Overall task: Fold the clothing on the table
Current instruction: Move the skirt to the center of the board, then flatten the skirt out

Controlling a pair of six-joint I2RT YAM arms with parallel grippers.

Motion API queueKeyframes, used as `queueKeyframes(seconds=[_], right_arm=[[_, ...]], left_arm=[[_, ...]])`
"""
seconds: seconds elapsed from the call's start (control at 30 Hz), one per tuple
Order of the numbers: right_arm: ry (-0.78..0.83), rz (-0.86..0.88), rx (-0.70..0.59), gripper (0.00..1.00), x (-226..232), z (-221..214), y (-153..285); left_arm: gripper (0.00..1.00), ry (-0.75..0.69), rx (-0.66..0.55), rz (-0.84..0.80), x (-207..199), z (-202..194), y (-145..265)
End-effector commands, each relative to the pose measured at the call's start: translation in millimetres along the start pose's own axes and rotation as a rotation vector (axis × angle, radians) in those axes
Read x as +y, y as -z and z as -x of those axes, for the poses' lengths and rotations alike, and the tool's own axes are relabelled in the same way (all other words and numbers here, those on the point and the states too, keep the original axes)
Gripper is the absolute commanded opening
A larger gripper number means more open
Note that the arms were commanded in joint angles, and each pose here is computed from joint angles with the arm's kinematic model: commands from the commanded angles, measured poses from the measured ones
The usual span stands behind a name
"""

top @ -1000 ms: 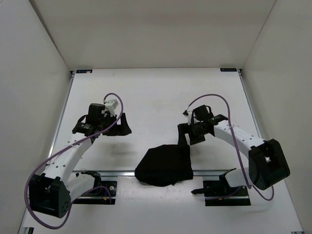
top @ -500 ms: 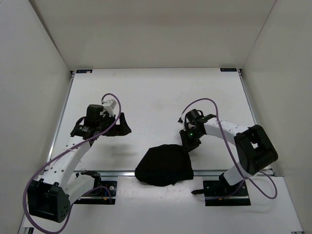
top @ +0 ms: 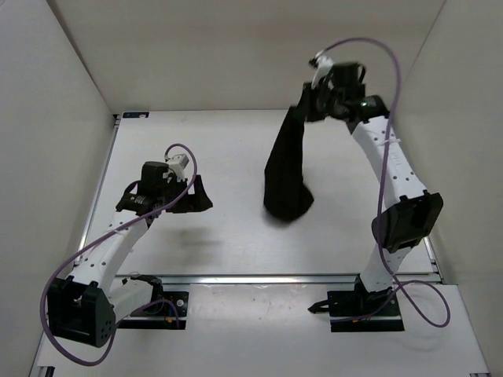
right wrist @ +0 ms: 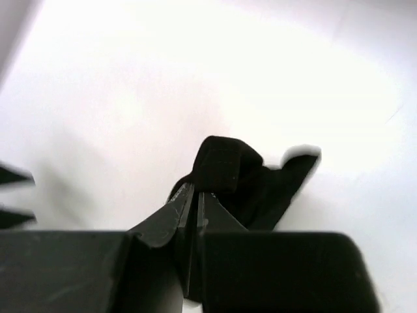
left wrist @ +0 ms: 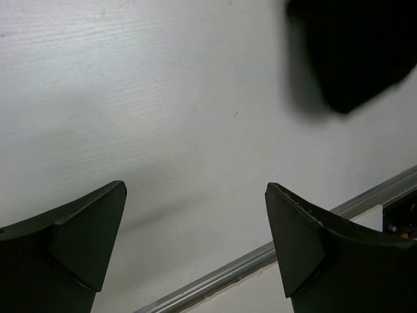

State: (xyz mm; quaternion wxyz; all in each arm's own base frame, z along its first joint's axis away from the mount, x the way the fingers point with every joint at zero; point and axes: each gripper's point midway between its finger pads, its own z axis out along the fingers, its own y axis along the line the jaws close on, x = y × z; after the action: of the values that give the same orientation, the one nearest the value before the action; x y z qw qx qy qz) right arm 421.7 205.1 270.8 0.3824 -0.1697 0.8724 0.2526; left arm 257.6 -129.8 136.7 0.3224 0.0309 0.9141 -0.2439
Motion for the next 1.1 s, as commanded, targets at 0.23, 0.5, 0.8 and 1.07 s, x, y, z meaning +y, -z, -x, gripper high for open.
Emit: queueKeyframes(seconds=[0.23, 0.5, 0.8, 1.07], right_arm=[[0.099, 0.036, -0.149, 0.0, 13.0, 17.0, 9.0], [0.03, 0.312, 0.293, 0.0, 89.4, -195.1, -50.5], [0.007, 0.319, 0.253, 0.61, 85.7, -169.0, -34.8], [-0.128, 0.082, 0.076, 0.92, -4.7, -163.9, 5.4]], left_arm=[[0.99, -0.054, -0.088, 0.003, -6.9, 48.1, 9.5], [0.99, -0.033, -0.028, -0.013, -3.2, 33.0, -8.5], [0.99, -0.042, 0.03, -0.084, -20.3, 23.6, -29.1], [0.99, -0.05, 0.074, -0.156, -47.4, 5.2, -47.3]])
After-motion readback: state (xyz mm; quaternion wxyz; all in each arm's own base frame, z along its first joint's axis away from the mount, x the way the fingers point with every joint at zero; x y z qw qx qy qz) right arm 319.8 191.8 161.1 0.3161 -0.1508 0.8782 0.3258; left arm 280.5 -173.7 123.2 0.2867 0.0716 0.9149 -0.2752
